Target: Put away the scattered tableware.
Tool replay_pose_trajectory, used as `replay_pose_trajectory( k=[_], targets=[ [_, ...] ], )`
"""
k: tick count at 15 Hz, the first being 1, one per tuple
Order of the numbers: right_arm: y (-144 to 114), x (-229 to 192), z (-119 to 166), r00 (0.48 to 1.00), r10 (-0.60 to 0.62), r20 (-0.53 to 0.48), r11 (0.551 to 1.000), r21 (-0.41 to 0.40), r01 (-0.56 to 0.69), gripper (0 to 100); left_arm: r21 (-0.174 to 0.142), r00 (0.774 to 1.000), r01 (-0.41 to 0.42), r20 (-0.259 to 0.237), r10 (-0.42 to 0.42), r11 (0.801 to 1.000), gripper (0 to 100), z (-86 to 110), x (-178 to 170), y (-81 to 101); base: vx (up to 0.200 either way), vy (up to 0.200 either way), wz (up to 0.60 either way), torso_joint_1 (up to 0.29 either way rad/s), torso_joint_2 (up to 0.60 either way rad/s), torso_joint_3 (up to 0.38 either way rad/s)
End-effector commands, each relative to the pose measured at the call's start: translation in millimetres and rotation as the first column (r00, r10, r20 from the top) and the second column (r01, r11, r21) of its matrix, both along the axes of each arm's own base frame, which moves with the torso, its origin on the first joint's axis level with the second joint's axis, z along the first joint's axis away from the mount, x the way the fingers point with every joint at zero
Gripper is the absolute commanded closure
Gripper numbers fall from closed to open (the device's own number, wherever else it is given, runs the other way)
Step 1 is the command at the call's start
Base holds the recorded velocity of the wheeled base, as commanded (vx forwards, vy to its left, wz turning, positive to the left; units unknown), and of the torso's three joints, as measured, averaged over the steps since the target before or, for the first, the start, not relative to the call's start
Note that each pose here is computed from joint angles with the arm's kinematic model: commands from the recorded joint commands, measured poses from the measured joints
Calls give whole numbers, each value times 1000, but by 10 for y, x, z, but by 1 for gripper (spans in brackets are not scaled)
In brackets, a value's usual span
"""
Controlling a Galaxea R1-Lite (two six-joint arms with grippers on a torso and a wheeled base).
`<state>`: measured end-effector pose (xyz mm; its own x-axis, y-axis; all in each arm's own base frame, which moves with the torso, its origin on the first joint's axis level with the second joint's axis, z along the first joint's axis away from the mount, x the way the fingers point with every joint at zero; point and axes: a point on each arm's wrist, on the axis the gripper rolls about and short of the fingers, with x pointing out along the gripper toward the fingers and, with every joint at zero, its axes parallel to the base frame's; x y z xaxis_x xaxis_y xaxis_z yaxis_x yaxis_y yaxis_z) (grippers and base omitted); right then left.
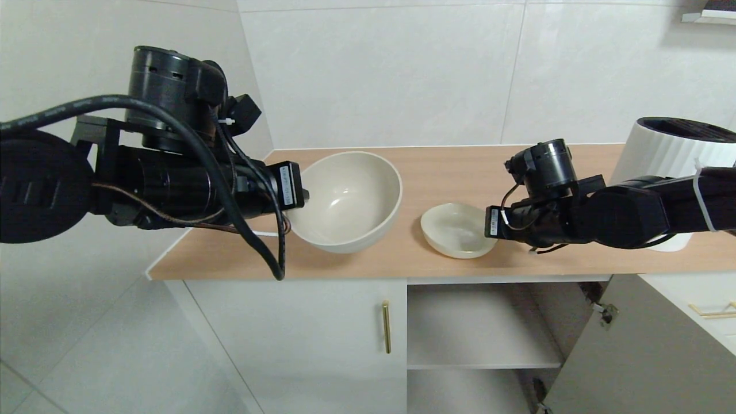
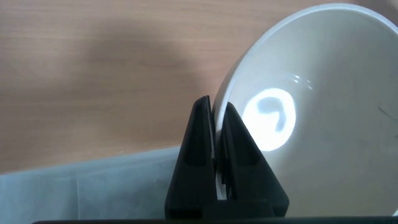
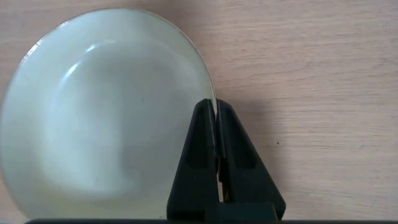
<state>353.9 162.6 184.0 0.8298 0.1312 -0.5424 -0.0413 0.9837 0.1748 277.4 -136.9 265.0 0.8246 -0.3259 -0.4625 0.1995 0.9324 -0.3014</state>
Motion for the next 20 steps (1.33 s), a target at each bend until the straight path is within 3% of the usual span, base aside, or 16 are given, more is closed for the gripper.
replay_pose_trajectory(
  k=[1,4,9,13,18,20],
  targets=[
    [-42,-105,184,999,0,38,1000,23,-1,100,-3,1000,0,6,0,1000,100,21,-18,6,0,0,0,0,0,0],
    [-160,-439,511,995,13,99,999,50,-18,100,0,1000,4,7,-4,1000,100,31,-111,57,0,0,0,0,0,0],
    [-272,-958,770,986,51,161,995,78,-64,100,3,1000,3,2,-3,1000,100,19,-357,176,0,0,0,0,0,0],
    [-448,-1333,660,989,56,134,996,63,-65,100,17,999,16,-34,-16,1000,100,-95,-521,220,0,0,0,0,0,0],
    [-369,-1609,548,988,96,121,995,22,-99,100,35,997,13,-77,-10,999,100,-239,-621,268,0,0,0,0,0,0],
    [-355,-1627,493,989,109,103,994,11,-111,100,35,997,12,-82,-9,999,100,-250,-611,263,-200,0,0,10,-2,2]
  ],
)
